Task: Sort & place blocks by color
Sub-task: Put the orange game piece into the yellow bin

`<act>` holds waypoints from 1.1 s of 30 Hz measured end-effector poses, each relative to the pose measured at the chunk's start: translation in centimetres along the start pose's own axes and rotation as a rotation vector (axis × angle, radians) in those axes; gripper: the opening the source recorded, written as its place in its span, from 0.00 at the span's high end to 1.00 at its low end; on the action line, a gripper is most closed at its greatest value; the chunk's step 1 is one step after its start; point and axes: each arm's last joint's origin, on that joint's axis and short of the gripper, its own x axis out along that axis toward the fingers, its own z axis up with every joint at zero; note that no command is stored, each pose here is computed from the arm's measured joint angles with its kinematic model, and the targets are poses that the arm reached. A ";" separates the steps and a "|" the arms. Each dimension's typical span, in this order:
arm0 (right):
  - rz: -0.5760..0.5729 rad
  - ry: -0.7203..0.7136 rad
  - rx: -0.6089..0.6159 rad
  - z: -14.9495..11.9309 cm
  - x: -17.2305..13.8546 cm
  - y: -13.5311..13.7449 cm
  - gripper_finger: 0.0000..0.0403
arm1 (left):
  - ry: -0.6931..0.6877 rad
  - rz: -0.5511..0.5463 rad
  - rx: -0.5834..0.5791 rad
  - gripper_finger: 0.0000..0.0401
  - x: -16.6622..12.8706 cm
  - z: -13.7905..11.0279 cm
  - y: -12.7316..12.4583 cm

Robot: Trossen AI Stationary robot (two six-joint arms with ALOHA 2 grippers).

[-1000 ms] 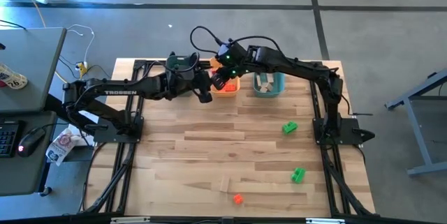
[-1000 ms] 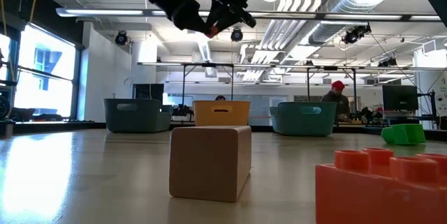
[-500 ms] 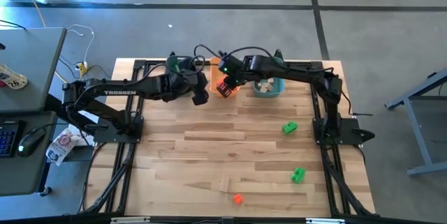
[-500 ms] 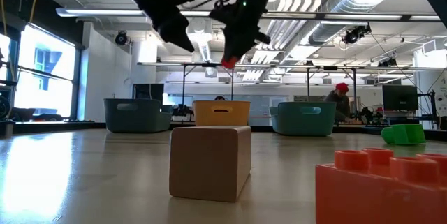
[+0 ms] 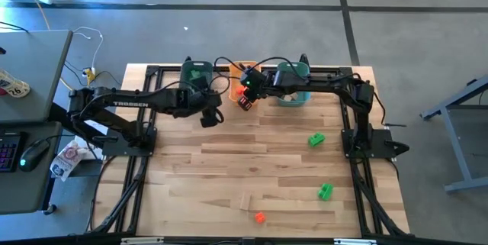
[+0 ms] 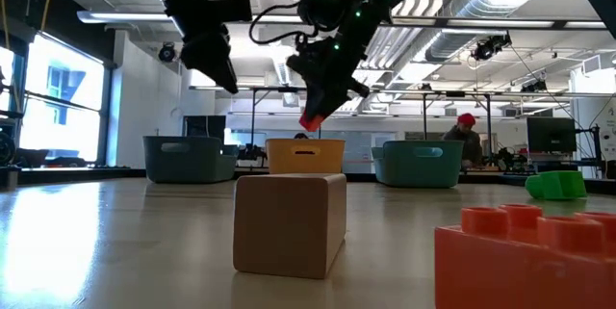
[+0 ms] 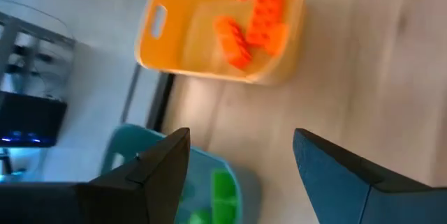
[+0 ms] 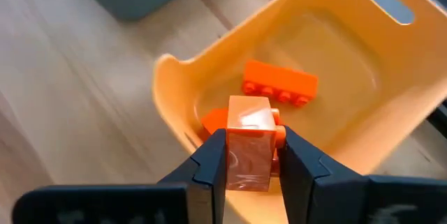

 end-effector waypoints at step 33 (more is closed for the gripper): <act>0.049 0.013 0.011 -0.6 1.6 -2.3 0.67 | 0.202 -0.255 -0.015 0.40 1.1 -5.9 -5.9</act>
